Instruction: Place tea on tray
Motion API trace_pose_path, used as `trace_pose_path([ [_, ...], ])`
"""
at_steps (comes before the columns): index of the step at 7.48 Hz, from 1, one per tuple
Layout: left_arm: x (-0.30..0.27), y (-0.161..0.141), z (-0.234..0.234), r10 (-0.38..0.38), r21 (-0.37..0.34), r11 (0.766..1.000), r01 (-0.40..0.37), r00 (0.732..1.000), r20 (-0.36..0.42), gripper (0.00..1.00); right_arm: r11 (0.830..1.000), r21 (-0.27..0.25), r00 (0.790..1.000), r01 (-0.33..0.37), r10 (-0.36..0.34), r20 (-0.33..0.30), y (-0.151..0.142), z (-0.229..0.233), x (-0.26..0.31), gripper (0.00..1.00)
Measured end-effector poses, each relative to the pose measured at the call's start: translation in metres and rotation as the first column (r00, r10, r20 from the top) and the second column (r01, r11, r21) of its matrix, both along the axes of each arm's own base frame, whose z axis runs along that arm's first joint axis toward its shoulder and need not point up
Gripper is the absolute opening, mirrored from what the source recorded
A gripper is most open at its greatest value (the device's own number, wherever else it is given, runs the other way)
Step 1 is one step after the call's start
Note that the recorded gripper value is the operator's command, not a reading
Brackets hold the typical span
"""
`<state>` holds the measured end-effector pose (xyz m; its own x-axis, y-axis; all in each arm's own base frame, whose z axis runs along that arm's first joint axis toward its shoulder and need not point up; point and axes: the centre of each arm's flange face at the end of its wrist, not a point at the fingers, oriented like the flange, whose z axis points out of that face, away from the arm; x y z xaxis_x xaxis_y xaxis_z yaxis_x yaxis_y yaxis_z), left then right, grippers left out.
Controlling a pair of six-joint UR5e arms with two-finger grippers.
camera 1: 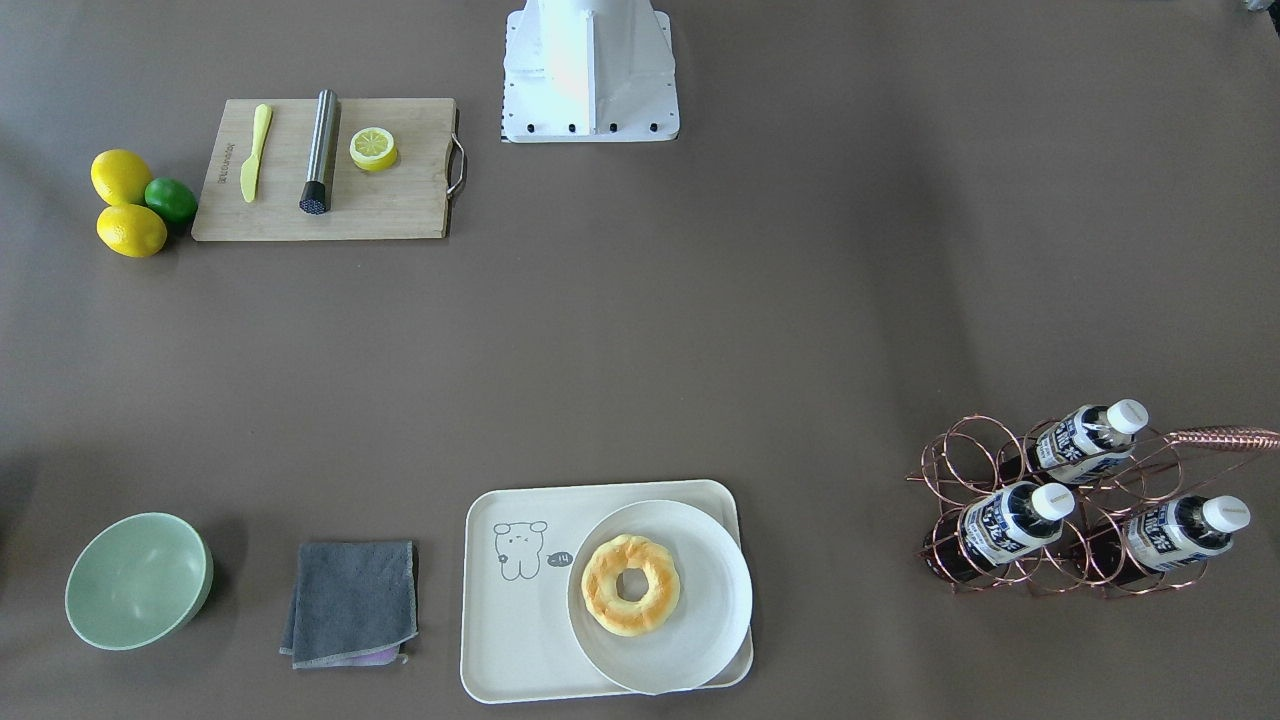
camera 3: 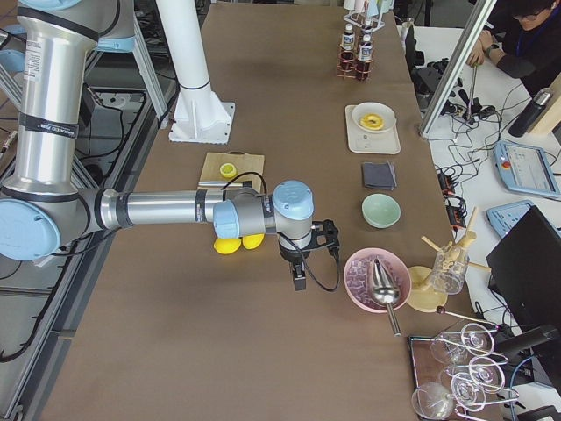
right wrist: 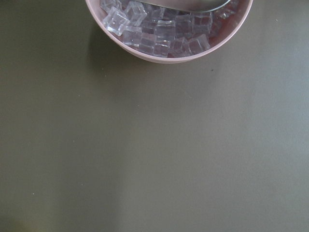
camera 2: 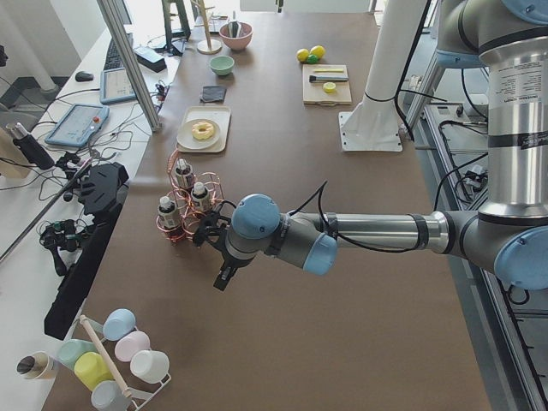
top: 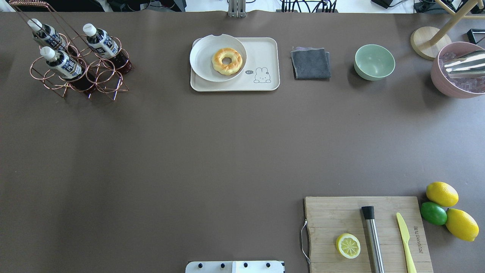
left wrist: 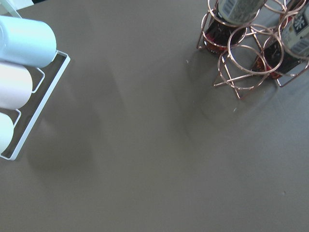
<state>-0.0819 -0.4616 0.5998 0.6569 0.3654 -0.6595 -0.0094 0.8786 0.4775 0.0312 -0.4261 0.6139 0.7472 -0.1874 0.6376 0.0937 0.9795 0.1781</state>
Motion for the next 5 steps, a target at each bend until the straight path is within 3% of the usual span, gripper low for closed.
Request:
trace_pose_path([
  [2, 0.027, -0.032, -0.054, -0.045, 0.03, 0.998, 0.047, 0.998, -0.053, 0.99, 0.998, 0.071, 1.0, 0.0, -0.001, 0.009, -0.005, -0.007, -0.001, 1.0],
  [4, 0.07, -0.04, -0.102, -0.169, 0.032, 0.984, 0.176, 0.974, -0.15, 0.98, 0.996, 0.091, 1.0, 0.001, -0.003, 0.016, -0.006, -0.006, -0.002, 1.0],
  [5, 0.104, -0.043, -0.116, -0.228, 0.04, 0.971, 0.237, 0.96, -0.162, 0.98, 0.996, 0.092, 1.0, 0.002, -0.003, 0.017, -0.006, -0.006, -0.002, 1.0],
])
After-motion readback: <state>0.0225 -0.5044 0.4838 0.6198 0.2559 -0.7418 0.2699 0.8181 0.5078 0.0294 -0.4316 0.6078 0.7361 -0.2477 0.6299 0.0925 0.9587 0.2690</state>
